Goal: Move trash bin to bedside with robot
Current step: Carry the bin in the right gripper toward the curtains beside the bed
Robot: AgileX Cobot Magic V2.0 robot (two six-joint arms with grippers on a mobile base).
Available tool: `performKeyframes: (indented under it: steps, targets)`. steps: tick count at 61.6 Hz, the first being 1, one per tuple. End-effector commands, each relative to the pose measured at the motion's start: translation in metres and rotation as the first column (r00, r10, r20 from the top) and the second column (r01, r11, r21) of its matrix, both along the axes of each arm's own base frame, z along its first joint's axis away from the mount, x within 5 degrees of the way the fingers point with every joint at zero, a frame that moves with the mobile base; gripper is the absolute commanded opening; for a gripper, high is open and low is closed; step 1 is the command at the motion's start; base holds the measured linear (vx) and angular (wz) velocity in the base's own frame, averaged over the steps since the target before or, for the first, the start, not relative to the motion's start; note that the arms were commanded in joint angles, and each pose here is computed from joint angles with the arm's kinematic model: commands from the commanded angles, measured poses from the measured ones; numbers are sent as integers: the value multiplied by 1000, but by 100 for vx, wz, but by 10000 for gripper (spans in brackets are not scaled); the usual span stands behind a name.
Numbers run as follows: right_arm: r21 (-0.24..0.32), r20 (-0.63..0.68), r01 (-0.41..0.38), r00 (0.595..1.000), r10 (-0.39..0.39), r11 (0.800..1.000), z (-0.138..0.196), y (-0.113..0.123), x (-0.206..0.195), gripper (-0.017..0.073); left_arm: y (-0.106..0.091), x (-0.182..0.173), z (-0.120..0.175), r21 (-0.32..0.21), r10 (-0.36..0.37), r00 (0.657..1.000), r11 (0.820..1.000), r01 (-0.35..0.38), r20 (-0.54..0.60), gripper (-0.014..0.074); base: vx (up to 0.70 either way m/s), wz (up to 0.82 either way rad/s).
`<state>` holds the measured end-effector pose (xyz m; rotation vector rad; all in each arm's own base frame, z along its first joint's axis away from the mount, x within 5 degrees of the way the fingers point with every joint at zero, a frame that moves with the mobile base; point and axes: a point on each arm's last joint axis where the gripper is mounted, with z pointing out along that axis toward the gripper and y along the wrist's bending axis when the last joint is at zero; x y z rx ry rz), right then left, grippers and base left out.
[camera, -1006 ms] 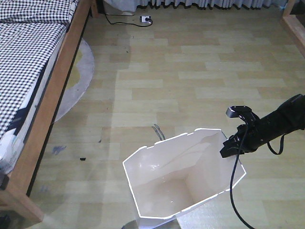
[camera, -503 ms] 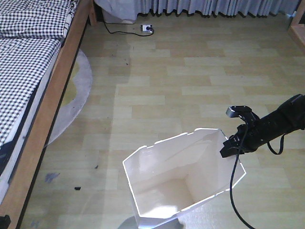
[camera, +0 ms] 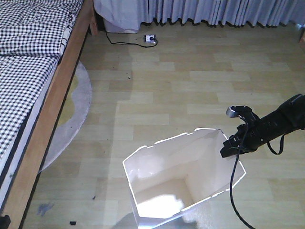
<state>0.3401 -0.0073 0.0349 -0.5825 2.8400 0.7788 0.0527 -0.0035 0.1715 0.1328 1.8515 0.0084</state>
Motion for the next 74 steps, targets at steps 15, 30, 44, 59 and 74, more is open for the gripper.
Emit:
performKeyframes:
  steps: [15,30,44,59,74]
  targets:
    - [158,9,20,1000,-22,987,36,10,5,-3,0,1,1,-9,1,997,1000,0,71,-7,35,3]
    - [158,9,20,1000,-22,987,36,10,5,-3,0,1,1,-9,1,997,1000,0,71,-7,34,2]
    - [158,9,20,1000,-22,987,36,10,5,-3,0,1,1,-9,1,997,1000,0,71,-7,34,-2]
    - [158,9,20,1000,-22,987,36,10,5,-3,0,1,1,-9,1,997,1000,0,71,-7,33,-4]
    - [158,9,20,1000,-22,987,36,10,5,-3,0,1,1,-9,1,997,1000,0,71,-7,33,-2]
